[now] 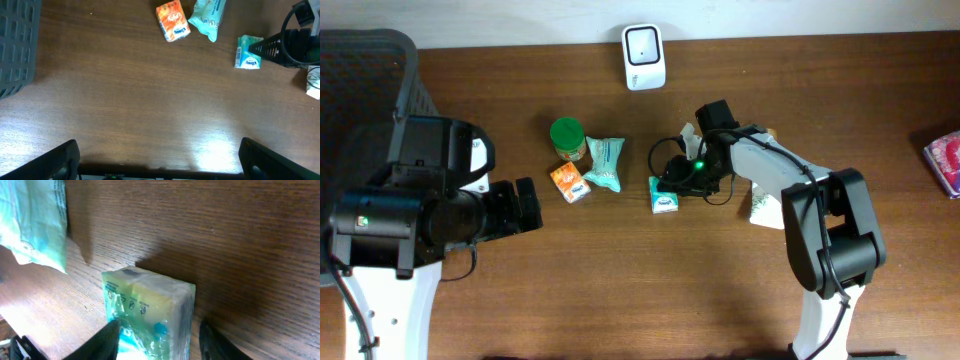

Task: Scan the item barcode
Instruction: 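Lift the green pack and bring it to the scanner, then hold the green pack in front of the scanner with the right gripper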

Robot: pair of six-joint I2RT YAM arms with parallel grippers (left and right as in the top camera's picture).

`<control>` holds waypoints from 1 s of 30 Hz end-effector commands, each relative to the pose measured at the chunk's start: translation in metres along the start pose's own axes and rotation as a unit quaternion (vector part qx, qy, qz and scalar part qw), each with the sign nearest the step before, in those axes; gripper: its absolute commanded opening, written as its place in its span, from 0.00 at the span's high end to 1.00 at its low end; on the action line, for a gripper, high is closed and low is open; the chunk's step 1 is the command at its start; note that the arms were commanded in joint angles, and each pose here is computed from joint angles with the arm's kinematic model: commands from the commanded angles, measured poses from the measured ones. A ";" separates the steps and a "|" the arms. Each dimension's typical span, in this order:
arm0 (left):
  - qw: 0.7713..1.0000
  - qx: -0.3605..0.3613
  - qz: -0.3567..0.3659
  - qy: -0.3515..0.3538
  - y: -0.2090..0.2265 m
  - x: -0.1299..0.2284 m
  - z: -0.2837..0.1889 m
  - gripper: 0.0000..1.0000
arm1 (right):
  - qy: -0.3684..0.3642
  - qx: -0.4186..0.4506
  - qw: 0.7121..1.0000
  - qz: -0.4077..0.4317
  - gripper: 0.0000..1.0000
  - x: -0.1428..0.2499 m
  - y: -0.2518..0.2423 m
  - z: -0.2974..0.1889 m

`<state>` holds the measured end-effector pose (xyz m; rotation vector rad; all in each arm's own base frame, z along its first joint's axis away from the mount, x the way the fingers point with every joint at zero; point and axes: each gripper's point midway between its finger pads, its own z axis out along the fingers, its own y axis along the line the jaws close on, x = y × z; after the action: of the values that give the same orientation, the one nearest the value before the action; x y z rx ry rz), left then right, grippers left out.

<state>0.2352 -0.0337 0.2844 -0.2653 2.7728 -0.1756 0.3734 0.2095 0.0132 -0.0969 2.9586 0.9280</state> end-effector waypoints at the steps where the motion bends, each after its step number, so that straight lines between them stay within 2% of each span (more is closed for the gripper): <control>1: 1.000 -0.002 0.004 -0.008 0.001 -0.001 -0.003 0.01 | 0.017 0.022 1.000 0.005 0.58 0.013 -0.007 0.011; 2: 1.000 -0.002 0.004 -0.008 0.001 0.000 -0.003 0.01 | 0.019 0.022 1.000 0.004 0.58 0.014 -0.006 0.011; 3: 1.000 -0.002 0.004 -0.008 0.001 0.000 -0.003 0.01 | 0.020 0.031 0.999 0.003 0.66 0.017 -0.009 0.013; 6: 1.000 -0.002 0.004 -0.008 0.001 0.000 -0.003 0.01 | 0.020 0.032 0.999 0.004 0.96 0.017 -0.010 0.013; 9: 1.000 -0.002 0.004 -0.007 0.001 0.000 -0.003 0.01 | 0.030 -0.098 0.995 -0.012 0.96 0.011 0.034 -0.005; 11: 1.000 -0.002 0.004 -0.008 0.001 0.000 -0.003 0.01 | 0.005 -0.215 0.975 -0.057 0.96 -0.010 0.068 -0.045; 15: 1.000 -0.002 0.004 -0.008 0.001 0.000 -0.003 0.01 | -0.045 -0.354 0.930 -0.084 0.96 -0.048 0.093 -0.125; 18: 1.000 -0.002 0.004 -0.008 0.001 0.000 -0.003 0.01 | -0.064 -0.424 0.897 -0.109 0.96 -0.055 0.096 -0.163; 20: 1.000 -0.002 0.004 -0.008 0.001 0.000 -0.003 0.01 | -0.066 -0.450 0.882 -0.124 0.96 -0.054 0.100 -0.174; 30: 1.000 -0.002 0.004 -0.008 0.001 0.000 -0.003 0.01 | -0.105 -0.446 0.856 -0.240 0.96 -0.051 0.115 -0.167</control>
<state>0.2352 -0.0336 0.2844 -0.2654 2.7728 -0.1750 0.4153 0.2068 0.1999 -0.5538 2.0071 1.9438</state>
